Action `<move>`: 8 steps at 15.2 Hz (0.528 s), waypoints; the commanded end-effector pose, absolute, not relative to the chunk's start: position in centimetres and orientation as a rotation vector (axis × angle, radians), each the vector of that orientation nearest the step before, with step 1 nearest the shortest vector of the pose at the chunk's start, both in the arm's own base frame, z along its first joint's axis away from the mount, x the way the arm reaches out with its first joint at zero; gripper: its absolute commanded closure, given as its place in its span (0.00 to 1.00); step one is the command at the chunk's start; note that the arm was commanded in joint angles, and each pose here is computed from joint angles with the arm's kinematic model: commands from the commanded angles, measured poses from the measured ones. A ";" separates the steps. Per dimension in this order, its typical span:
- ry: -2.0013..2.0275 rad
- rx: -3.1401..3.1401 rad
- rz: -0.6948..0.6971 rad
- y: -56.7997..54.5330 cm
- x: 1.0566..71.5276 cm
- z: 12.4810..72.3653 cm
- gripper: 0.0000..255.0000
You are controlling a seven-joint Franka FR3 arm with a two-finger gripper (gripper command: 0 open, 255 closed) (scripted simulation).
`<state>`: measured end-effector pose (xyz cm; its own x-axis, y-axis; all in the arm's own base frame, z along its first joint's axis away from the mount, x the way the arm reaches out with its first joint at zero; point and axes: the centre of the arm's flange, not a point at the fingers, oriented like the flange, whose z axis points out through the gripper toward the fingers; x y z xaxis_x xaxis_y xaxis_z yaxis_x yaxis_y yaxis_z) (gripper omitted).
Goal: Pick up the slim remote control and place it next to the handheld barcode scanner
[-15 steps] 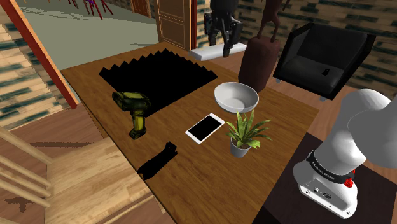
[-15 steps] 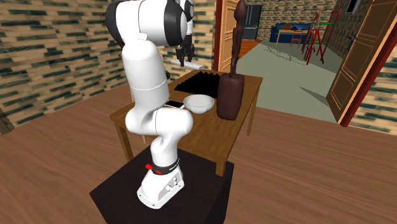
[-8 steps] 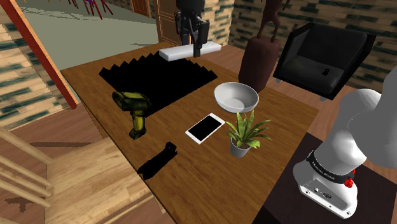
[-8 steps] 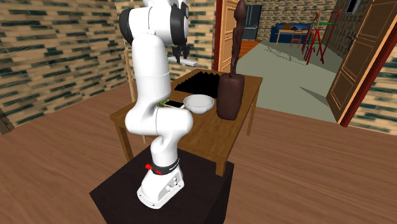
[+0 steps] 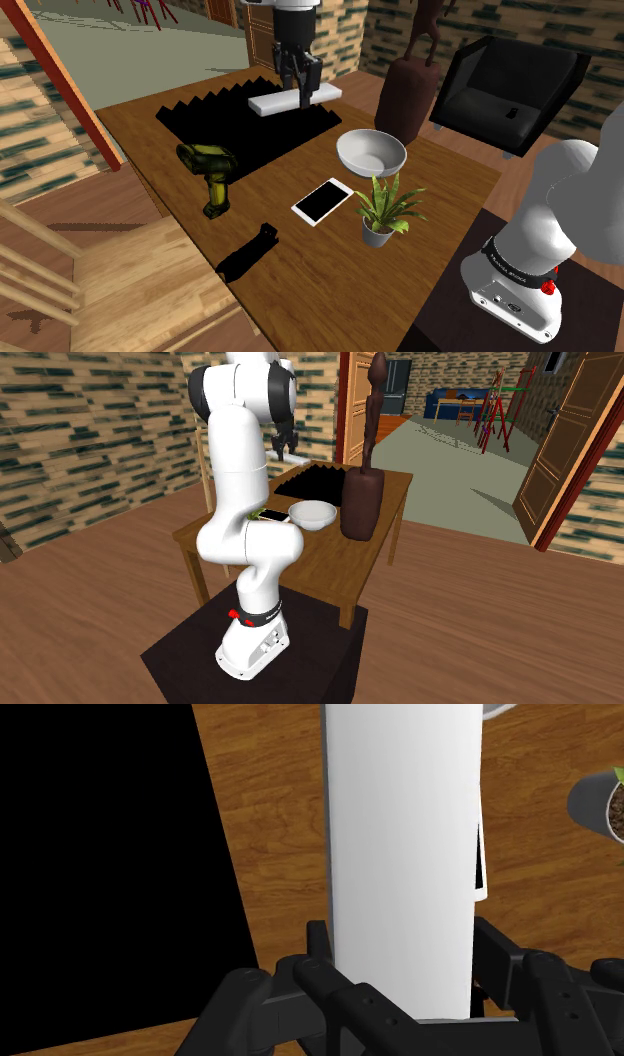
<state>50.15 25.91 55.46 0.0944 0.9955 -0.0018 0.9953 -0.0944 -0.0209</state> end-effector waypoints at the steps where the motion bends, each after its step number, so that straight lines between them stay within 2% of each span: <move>1: -2.104 -2.313 0.022 25.9 50.0 54.5 1.00; 8: -2.104 -2.313 0.022 25.9 50.0 50.8 1.00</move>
